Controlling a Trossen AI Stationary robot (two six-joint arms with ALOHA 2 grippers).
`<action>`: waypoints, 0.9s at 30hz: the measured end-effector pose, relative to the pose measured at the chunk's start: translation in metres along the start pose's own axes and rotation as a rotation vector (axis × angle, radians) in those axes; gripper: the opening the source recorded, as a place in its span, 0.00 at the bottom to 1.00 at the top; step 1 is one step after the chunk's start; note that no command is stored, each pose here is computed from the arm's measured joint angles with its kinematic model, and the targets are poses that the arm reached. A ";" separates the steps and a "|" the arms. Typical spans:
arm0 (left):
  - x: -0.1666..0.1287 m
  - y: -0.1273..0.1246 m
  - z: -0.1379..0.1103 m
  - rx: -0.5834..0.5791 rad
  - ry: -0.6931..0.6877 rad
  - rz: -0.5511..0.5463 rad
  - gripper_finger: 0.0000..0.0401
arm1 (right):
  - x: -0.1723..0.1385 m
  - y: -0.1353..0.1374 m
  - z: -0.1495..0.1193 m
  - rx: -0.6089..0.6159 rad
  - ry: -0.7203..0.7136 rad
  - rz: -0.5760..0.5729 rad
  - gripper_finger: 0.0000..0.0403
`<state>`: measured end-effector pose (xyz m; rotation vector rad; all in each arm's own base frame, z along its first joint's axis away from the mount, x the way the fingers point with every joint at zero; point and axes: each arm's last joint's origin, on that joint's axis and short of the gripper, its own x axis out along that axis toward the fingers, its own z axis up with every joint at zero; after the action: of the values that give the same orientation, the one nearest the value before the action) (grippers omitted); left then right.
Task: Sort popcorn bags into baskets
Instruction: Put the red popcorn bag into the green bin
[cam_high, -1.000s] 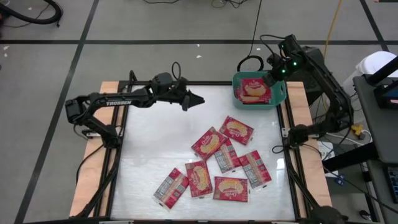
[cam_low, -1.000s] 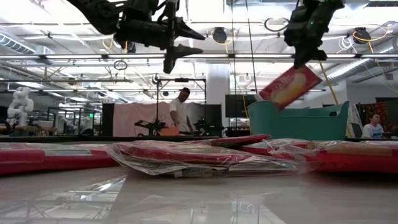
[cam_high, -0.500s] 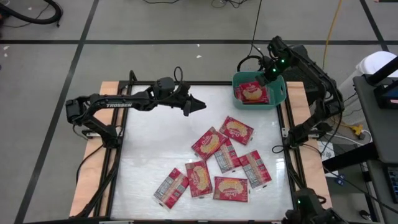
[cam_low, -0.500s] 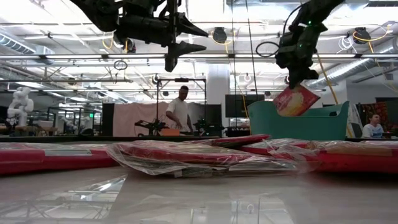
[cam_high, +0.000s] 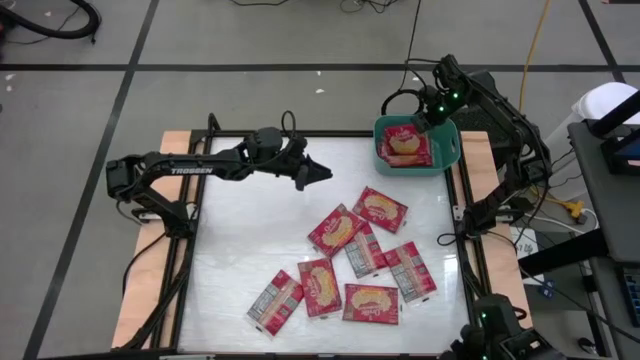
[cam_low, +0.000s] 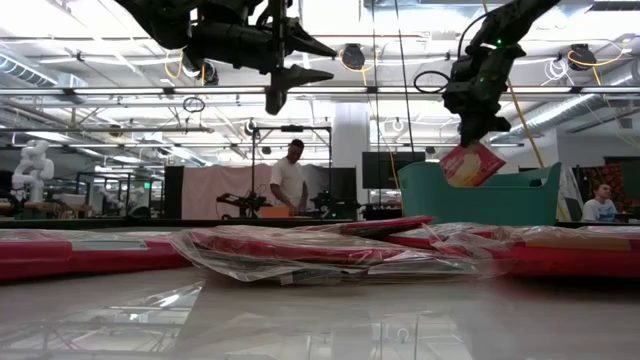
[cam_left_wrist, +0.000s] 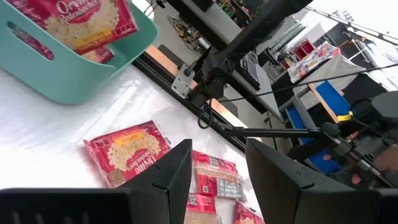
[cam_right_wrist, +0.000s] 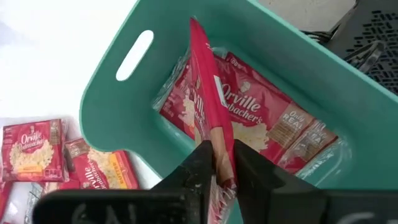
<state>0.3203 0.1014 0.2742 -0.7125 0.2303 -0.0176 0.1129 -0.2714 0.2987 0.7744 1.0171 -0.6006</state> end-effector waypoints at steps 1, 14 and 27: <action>0.000 0.000 0.000 0.000 -0.003 0.006 0.38 | 0.000 0.000 0.001 -0.003 -0.005 -0.009 0.15; -0.001 0.002 0.001 0.004 -0.008 0.016 0.38 | 0.000 -0.003 0.004 0.002 -0.028 -0.110 0.27; -0.001 0.006 -0.005 0.001 0.052 0.057 0.38 | 0.015 0.030 0.001 0.061 0.035 -0.015 0.23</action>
<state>0.3180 0.1023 0.2666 -0.7045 0.3000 0.0179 0.1426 -0.2553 0.2936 0.8336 1.0412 -0.6355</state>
